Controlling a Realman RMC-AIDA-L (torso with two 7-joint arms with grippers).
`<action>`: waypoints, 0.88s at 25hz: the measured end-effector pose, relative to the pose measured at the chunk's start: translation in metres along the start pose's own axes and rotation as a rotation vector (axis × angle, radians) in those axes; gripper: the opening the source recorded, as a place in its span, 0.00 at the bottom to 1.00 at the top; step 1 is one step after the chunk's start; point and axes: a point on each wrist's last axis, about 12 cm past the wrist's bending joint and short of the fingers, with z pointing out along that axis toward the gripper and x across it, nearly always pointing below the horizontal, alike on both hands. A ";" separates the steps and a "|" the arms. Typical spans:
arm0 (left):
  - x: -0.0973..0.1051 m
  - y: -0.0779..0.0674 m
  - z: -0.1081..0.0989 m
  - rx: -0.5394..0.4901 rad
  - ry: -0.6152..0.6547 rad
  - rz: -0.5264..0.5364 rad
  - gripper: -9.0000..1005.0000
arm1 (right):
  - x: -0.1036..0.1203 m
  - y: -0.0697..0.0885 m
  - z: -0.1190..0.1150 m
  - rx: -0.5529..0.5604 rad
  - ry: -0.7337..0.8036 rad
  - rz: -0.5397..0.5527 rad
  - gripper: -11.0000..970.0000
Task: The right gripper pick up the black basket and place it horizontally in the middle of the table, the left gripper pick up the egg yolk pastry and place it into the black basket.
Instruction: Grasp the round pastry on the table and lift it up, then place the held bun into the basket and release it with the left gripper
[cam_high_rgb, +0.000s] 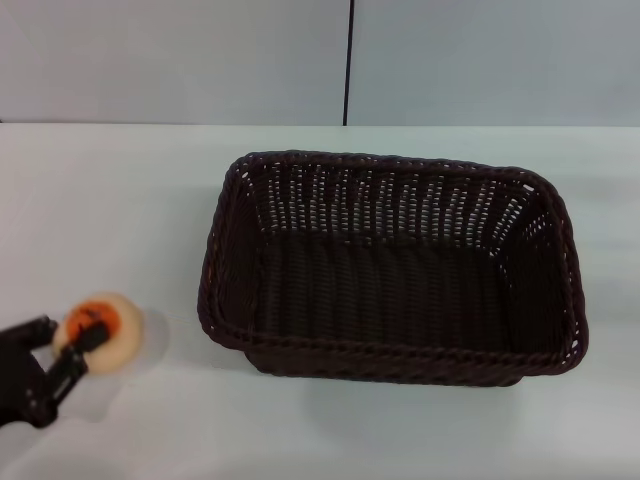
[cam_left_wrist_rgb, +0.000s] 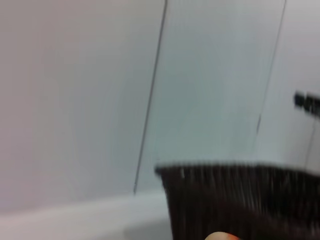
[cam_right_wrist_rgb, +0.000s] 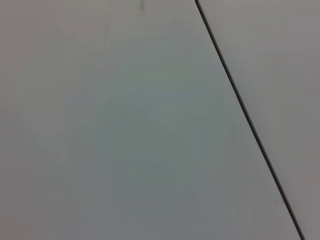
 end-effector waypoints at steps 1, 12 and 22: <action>-0.003 0.000 0.000 -0.007 -0.033 0.000 0.25 | 0.000 0.001 0.001 -0.006 -0.004 0.003 0.45; -0.042 0.004 0.036 0.008 -0.415 -0.052 0.16 | 0.009 0.009 0.005 -0.017 0.009 0.044 0.45; -0.064 0.003 0.104 0.201 -0.448 -0.045 0.10 | 0.016 0.014 0.003 -0.016 0.021 0.080 0.45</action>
